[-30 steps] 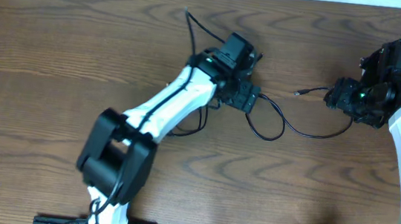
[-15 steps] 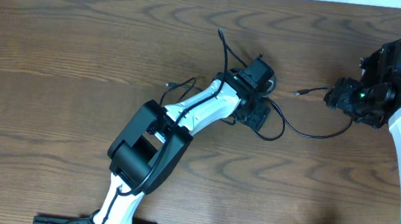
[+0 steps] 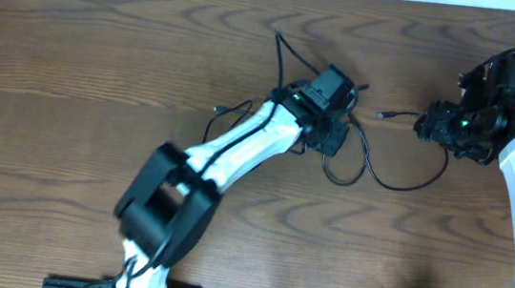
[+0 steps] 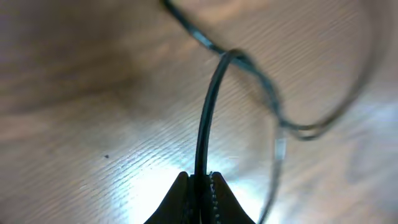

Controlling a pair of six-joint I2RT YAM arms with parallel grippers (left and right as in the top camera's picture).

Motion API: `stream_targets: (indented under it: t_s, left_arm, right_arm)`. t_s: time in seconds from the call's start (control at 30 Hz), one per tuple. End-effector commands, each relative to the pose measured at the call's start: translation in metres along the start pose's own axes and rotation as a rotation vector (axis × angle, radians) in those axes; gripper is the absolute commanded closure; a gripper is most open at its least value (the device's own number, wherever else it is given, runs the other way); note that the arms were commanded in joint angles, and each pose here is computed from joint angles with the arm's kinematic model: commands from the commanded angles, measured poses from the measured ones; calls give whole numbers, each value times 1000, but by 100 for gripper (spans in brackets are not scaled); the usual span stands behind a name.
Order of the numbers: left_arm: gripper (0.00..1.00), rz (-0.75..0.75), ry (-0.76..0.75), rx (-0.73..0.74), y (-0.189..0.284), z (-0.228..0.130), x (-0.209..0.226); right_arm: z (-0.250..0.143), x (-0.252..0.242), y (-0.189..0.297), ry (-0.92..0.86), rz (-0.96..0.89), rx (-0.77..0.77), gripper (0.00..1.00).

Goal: Untangle cables

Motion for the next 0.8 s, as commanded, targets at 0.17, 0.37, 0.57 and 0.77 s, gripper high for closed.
stream_targets:
  t_s: [0.17,0.37,0.57,0.77]
  left_arm:
    - [92,-170,-42,-104,56,15,-28]
    - [92,-178,-37,-91,56,13,-29]
    - [92,-178,-37,-91,56,13,-29]
    - [92,-178,-37,-90,56,13,-29]
  right_arm:
    - [-28,31,-22,251,295,94,39]
    - [-35,34,-47,297,313,62,48]
    - [-44,39,-65,341,332,41,57]
    - [-49,51,-72,391,352,21,57]
Point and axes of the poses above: each gripper's point midway between its finger pads, its own y axis back along the fingers, its own x axis along the line the jaws close on, z = x × y, the point moved 7 cm from there along y, back along the fingers, and after that the axes turned 4 degrees about -y, right-handed, at the moved point
